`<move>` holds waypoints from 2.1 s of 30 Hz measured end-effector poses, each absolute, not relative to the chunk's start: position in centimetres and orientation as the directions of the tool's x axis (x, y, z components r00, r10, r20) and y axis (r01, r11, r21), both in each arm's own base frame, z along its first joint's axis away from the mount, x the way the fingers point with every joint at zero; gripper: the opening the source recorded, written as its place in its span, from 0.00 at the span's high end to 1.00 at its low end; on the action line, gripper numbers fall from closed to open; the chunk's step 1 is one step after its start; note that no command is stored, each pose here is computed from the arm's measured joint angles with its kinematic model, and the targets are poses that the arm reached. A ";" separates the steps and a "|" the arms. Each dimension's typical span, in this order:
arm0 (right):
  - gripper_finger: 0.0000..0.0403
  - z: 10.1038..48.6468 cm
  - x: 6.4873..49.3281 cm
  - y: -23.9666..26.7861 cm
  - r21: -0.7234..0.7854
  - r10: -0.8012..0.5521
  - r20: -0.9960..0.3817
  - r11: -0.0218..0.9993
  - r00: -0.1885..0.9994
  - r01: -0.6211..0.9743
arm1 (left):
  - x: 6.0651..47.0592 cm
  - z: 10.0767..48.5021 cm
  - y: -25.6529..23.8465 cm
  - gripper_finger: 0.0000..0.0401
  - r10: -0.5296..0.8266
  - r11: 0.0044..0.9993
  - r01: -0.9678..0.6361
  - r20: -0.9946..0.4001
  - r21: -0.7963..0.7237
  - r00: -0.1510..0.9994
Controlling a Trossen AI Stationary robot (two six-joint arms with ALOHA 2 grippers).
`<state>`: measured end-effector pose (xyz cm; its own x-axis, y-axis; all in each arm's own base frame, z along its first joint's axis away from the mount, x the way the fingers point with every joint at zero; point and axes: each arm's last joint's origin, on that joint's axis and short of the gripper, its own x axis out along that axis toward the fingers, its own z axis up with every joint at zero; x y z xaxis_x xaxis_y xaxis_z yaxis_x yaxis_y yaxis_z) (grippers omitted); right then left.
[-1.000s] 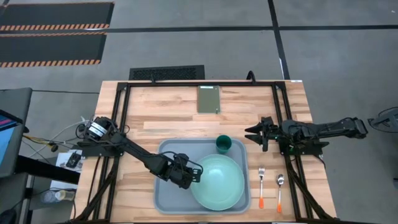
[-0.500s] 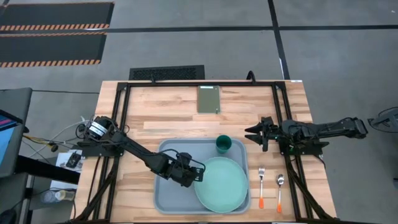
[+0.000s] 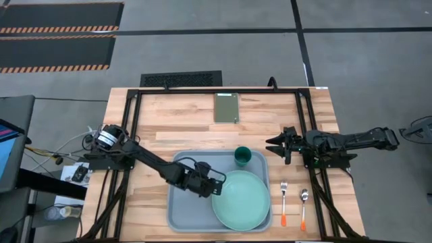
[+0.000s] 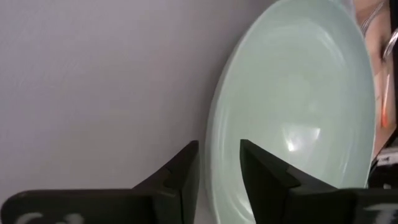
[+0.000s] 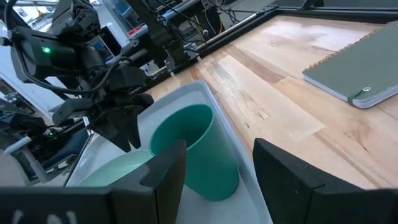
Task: Pick and place plate/cup/fork/spoon on tray
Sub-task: Put the blue plate on the blue tray below the blue cup, then put the orange fork on the blue tray to the left of the blue plate
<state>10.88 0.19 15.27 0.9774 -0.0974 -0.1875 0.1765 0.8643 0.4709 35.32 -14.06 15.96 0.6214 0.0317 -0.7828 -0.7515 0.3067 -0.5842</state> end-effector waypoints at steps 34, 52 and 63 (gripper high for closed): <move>0.58 19.9 9.3 2.7 0.669 0.308 -0.719 0.549 0.624 0.501 | 29.0 31.3 -10.9 0.67 0.098 0.668 -0.408 -0.470 -0.622 0.877; 0.58 17.1 10.9 7.1 0.465 0.256 -0.884 0.578 0.392 0.670 | 27.8 30.6 -12.4 0.67 0.103 0.760 -0.411 -0.532 -0.503 0.841; 0.58 15.5 11.5 8.7 0.345 0.193 -0.927 0.775 0.321 0.530 | 27.4 30.5 -12.8 0.67 0.155 0.768 -0.435 -0.523 -0.470 0.838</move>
